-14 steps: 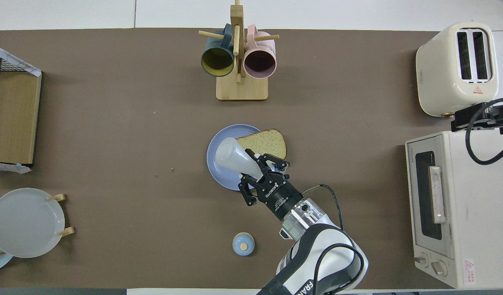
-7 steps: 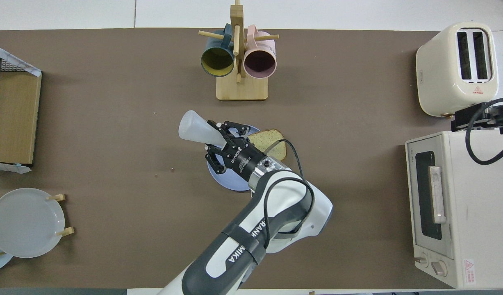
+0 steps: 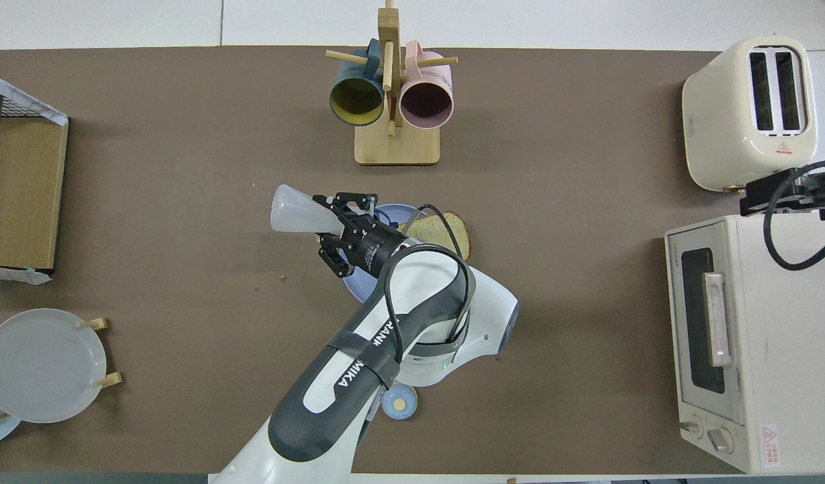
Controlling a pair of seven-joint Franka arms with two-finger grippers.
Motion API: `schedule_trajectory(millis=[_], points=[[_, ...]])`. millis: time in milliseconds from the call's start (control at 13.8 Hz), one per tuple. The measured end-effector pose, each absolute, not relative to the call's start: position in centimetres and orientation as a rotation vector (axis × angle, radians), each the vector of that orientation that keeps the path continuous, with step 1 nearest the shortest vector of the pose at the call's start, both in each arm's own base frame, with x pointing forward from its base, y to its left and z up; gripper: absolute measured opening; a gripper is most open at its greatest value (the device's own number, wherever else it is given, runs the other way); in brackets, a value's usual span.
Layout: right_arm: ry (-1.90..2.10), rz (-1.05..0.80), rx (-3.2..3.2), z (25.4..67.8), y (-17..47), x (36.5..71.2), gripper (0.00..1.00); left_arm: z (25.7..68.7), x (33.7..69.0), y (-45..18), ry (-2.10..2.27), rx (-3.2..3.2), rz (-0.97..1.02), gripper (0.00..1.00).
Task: Put bread on plate and add seasoning
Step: 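Set the bottle back near the mug rack with the left gripper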
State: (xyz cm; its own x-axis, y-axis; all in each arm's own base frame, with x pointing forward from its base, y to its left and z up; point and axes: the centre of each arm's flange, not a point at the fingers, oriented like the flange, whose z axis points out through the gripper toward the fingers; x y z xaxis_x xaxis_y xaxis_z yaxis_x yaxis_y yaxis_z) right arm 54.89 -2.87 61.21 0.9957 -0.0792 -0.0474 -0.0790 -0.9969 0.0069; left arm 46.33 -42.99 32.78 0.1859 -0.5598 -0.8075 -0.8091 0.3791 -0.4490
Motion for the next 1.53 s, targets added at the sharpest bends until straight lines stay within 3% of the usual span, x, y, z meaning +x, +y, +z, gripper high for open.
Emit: schedule_trajectory(millis=[363,872,1525], points=[[-0.124,-0.075,3.133,61.2,-2.9,54.9,1.00,36.4,47.1,-41.7,1.469,-1.404,0.237,0.43],[-0.124,-0.075,3.133,61.2,-2.9,54.9,1.00,48.1,49.7,-33.8,1.474,-1.770,0.168,0.43],[-0.123,-0.083,3.133,61.2,-2.8,54.8,1.00,51.4,55.0,-24.8,1.328,-2.432,-0.099,0.43]])
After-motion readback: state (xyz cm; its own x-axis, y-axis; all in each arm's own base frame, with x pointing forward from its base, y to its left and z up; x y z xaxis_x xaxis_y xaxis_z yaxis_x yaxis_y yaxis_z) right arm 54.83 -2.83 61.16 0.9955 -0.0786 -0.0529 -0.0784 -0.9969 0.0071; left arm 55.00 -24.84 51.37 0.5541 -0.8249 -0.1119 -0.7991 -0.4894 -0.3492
